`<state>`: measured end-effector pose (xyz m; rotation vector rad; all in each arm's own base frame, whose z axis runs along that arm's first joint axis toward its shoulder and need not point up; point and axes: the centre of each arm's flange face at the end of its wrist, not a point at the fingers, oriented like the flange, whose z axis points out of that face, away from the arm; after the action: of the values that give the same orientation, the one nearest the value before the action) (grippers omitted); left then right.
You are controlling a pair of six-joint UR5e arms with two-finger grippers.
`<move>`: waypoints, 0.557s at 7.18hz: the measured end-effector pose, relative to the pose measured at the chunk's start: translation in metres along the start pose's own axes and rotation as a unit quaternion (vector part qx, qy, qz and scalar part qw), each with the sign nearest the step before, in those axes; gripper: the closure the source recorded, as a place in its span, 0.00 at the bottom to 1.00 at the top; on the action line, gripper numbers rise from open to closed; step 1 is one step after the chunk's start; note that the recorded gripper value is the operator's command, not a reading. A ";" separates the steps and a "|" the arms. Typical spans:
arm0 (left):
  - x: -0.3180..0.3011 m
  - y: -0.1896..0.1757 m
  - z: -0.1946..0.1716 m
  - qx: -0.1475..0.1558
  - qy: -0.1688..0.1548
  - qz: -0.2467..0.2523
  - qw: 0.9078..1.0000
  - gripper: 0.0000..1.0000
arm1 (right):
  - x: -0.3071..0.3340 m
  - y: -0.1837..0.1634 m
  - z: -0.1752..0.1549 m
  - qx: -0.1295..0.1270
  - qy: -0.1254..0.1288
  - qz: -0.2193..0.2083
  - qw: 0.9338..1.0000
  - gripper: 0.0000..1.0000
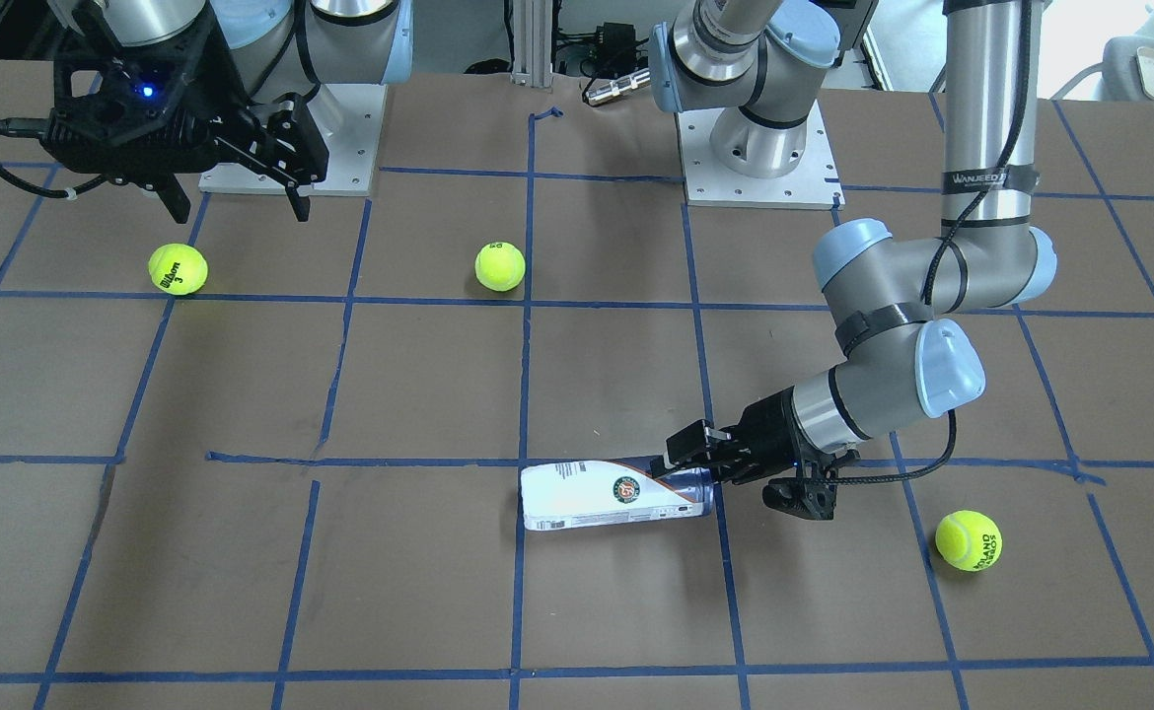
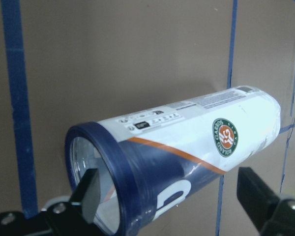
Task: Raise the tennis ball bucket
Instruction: 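Grasp the can's lid end with the left gripper and tilt it upright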
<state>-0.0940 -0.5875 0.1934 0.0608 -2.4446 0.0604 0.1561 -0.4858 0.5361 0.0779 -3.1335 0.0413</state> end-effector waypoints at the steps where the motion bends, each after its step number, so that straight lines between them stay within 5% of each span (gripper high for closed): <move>1: 0.004 -0.005 -0.007 0.007 -0.001 -0.004 1.000 1.00 | 0.000 0.000 0.000 0.000 0.000 0.000 1.000 0.00; 4: 0.025 -0.033 -0.037 0.031 -0.002 -0.053 0.998 1.00 | 0.000 0.000 0.000 0.000 0.000 0.000 1.000 0.00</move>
<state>-0.0876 -0.6186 0.2390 0.2184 -2.4392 0.0896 0.1557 -0.4860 0.5361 0.0784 -3.1326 0.0419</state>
